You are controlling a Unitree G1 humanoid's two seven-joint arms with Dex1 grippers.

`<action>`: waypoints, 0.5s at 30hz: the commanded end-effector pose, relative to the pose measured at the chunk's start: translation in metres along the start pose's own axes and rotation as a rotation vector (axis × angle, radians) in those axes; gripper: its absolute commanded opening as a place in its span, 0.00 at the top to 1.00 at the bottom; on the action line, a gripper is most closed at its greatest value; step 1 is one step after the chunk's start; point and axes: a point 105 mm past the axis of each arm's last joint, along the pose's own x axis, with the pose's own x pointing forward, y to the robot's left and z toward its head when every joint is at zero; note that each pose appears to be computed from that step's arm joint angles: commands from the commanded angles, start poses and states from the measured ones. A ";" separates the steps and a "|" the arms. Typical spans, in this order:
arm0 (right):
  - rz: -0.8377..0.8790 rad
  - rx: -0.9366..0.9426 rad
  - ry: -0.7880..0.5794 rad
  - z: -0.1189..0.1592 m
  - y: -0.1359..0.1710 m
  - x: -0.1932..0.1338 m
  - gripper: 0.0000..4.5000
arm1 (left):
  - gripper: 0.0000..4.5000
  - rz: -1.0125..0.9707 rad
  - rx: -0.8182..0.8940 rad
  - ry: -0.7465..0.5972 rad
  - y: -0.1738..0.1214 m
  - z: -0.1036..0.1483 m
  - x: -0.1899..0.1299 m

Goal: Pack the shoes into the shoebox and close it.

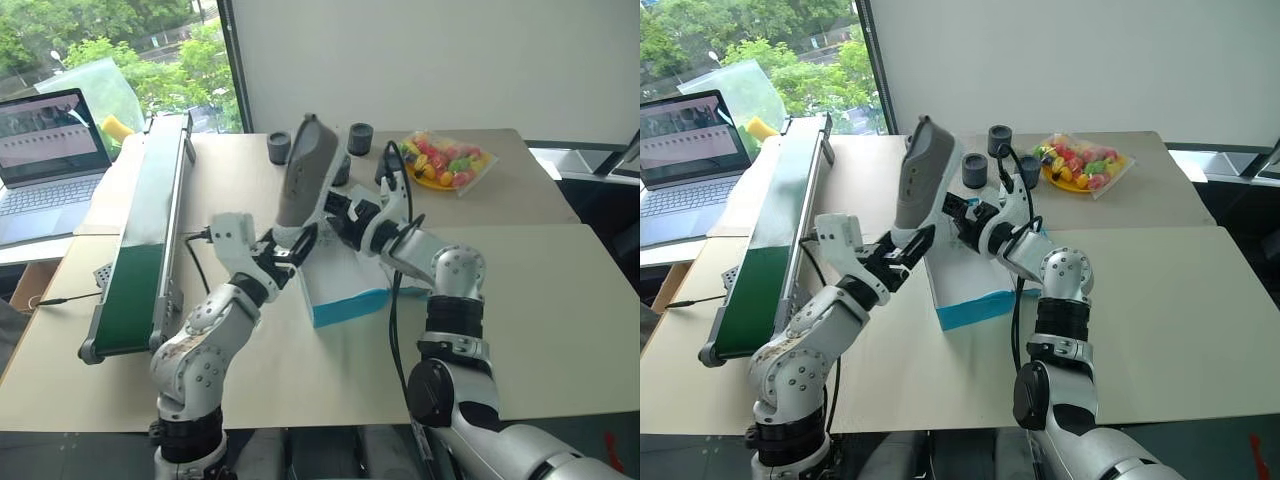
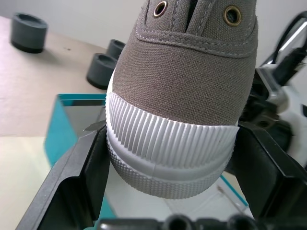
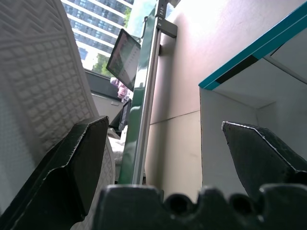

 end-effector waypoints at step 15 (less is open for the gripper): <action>0.070 -0.086 -0.023 0.010 0.025 0.001 0.00 | 0.25 0.093 0.088 0.024 0.032 0.001 -0.020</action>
